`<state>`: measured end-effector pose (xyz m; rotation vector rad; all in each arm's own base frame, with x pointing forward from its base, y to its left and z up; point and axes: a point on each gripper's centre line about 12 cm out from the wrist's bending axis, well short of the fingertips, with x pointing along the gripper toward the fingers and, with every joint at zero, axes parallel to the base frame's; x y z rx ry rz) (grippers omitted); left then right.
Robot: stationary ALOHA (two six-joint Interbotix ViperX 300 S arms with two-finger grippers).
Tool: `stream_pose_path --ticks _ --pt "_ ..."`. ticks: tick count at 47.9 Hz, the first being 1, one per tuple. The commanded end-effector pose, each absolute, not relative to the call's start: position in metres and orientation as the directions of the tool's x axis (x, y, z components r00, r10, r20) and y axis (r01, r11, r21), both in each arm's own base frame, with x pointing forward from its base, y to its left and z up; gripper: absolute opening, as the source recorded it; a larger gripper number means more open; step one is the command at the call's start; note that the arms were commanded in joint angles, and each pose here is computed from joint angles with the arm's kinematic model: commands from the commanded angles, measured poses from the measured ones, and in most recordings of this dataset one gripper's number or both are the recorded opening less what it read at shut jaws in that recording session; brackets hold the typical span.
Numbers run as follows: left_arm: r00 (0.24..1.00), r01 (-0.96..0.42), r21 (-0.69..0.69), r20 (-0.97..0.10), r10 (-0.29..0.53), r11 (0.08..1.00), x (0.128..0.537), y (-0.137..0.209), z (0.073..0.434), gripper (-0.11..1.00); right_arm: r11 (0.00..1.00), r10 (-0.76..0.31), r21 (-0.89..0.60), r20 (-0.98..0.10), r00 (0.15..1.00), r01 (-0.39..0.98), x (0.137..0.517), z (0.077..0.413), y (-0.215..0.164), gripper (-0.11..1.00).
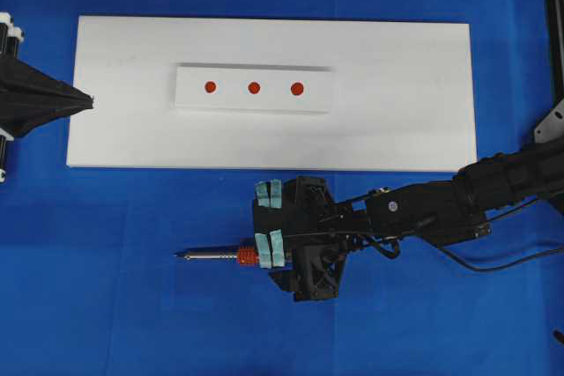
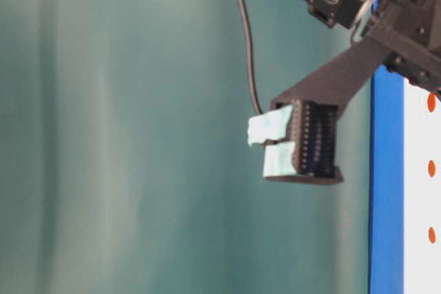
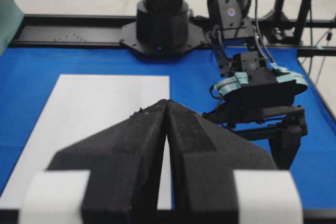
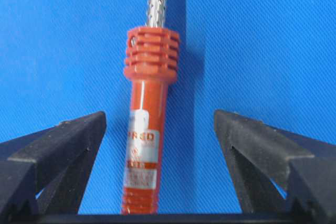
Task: Touch the tip of the soldering iron to the mark.
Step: 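Close the right gripper around the soldering iron's red handle, then lift the iron tip-down and carry it over the red dots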
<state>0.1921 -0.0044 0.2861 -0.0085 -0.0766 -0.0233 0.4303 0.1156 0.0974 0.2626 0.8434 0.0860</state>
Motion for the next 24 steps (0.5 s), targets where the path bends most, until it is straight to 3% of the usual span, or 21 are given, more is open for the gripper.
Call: stream_pose_path --ticks 1,6,9,19,21,24 --pt "0.996 0.026 -0.006 0.089 -0.025 1.000 0.1933 -0.0048 0.2904 0.00 0.960 0.190 0.280 -0.685 0.703 0.013 0.4380 0.1117 0.1184 0.85" --pt "0.996 0.026 -0.006 0.089 -0.025 1.000 0.1933 -0.0048 0.2904 0.00 0.960 0.192 0.281 -0.682 0.706 0.010 0.4376 0.1114 0.1189 0.79" --pt "0.996 0.026 -0.006 0.090 -0.025 1.000 0.1930 -0.0048 0.2907 0.00 0.960 0.191 0.280 -0.682 0.706 0.011 0.4378 0.1114 0.1183 0.70" --pt "0.996 0.026 -0.006 0.090 -0.025 1.000 0.1930 -0.0048 0.2907 0.00 0.959 0.194 0.285 -0.664 0.723 0.005 0.4387 0.1122 0.1177 0.13" --pt "0.996 0.026 -0.006 0.089 -0.025 1.000 0.1933 -0.0048 0.2904 0.00 0.958 0.197 0.288 -0.653 0.731 0.000 0.4389 0.1127 0.1185 0.07" --pt "0.996 0.025 -0.009 0.090 -0.024 1.000 0.1930 -0.0047 0.2907 0.00 0.956 0.199 0.294 -0.636 0.746 -0.005 0.4393 0.1132 0.1178 0.06"
